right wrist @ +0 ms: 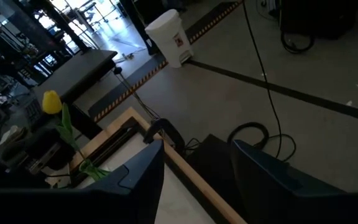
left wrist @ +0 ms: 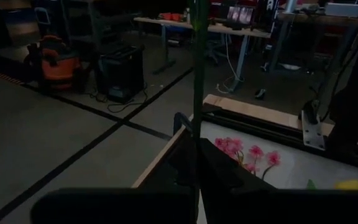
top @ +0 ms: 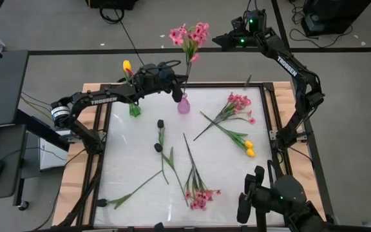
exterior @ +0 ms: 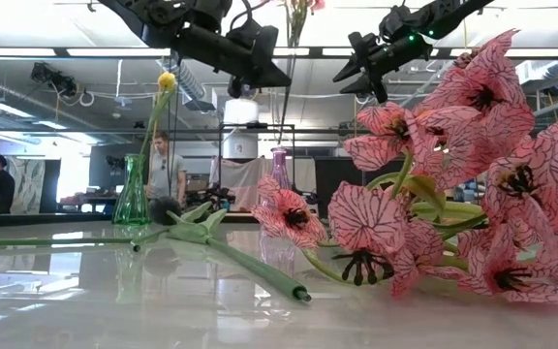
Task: Sort flowers into vase by color
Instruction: Put the top left pink flowers into the purple vase
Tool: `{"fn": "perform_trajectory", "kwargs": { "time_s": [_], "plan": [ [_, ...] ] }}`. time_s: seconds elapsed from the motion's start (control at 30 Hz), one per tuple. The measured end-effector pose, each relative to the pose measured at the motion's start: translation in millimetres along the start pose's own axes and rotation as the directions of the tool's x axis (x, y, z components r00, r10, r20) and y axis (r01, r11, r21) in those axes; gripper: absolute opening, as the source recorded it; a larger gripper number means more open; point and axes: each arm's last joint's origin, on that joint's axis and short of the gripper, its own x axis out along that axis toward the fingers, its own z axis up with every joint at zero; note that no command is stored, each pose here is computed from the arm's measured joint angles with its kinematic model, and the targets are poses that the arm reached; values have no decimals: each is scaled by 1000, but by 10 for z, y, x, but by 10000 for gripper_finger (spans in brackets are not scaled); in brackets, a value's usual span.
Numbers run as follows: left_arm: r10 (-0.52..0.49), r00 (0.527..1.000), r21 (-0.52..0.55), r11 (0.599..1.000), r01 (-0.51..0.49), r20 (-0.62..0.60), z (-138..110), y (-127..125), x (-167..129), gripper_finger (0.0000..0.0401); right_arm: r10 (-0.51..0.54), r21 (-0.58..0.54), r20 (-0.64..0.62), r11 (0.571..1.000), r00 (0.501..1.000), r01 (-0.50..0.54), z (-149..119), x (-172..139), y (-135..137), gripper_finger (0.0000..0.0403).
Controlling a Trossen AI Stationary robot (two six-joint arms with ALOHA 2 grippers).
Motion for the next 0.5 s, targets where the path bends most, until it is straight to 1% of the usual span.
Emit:
{"fn": "perform_trajectory", "kwargs": {
  "time_s": [0.17,0.33,0.5],
  "plan": [
    [-2,1000,-1,1000,2,-7,-25,-6,0,11,0,0,0,1000,1000,0,0,1,1,196],
    [1,999,-9,1000,-1,-46,-191,2,-6,11,0,0,0,1000,1000,0,-1,1,1,196],
    [2,999,-9,1000,-2,-53,-228,5,-9,11,0,0,0,1000,1000,0,-1,1,1,196]
  ]
}}
